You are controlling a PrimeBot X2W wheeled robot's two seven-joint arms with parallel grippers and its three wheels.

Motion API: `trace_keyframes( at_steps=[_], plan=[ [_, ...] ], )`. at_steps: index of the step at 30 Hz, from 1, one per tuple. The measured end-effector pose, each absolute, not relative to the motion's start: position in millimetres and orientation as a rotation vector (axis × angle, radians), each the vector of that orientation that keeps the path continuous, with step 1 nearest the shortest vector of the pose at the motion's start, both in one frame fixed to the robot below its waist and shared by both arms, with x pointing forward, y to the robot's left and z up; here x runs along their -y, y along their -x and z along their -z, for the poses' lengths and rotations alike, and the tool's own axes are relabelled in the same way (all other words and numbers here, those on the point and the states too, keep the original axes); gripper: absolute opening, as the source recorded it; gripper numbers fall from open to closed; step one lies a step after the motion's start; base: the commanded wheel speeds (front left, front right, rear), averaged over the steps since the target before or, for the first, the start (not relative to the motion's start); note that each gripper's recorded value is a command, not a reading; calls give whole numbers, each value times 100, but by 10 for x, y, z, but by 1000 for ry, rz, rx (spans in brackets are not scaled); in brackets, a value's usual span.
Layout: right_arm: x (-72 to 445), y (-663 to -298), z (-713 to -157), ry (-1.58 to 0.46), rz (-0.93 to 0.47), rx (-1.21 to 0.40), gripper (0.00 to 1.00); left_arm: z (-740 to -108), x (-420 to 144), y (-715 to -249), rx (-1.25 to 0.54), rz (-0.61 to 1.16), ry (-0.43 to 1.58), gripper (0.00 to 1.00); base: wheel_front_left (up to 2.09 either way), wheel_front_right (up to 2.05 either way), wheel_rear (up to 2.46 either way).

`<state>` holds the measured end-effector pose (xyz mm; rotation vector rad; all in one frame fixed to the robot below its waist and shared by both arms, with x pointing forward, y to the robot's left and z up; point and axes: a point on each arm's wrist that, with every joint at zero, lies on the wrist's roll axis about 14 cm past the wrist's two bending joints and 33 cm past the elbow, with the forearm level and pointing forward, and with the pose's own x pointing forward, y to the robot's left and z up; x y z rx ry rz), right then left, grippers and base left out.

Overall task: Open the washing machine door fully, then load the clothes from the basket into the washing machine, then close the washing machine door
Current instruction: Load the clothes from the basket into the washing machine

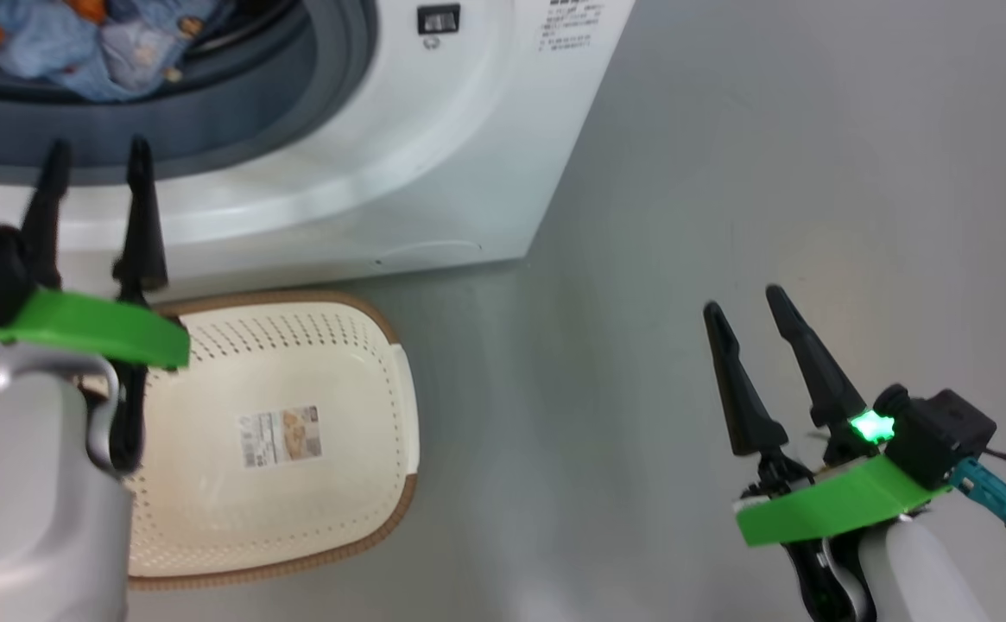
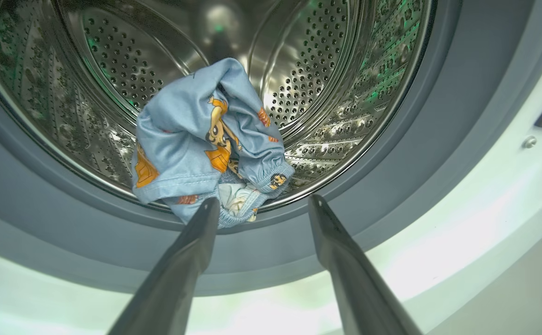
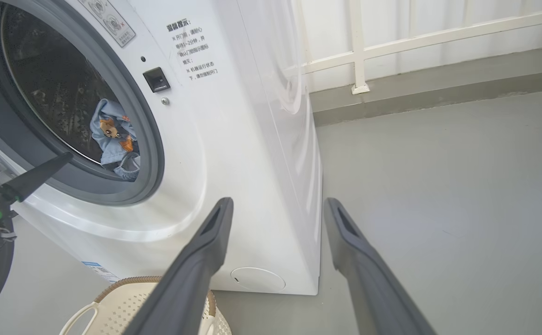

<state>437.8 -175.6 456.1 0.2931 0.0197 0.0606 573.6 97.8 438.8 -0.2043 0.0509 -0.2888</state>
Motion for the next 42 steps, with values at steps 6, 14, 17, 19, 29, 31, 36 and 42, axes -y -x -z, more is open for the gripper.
trace_keyframes(
  at_steps=[6,14,17,19,29,31,36,42],
  plan=[
    [1820,-4209,-4626,-277,-62,-20,100,-4482,-1105,-5422,-49,258,199,100,0,0,0],
    [1893,-4046,-4797,-248,-78,11,100,-4595,-1328,-5015,-42,215,172,100,0,0,0],
    [1887,-3980,-4841,-245,-84,19,100,-4634,-1408,-4873,-37,197,167,100,0,0,0],
    [1895,-3942,-4873,-256,-84,26,100,-4656,-1468,-4778,-34,183,166,100,0,0,0],
    [2000,-3704,-4935,-258,-70,34,100,-4695,-1747,-4280,-32,116,155,100,0,0,0],
    [2005,-3680,-4935,-255,-70,33,100,-4704,-1778,-4236,-30,110,153,100,0,0,0],
    [2057,-3590,-4950,-251,-62,35,100,-4752,-1953,-4030,-16,67,139,100,0,0,0],
    [2063,-3503,-4976,-249,-64,41,100,-4735,-2076,-3792,-23,34,132,100,0,0,0]
  ],
)
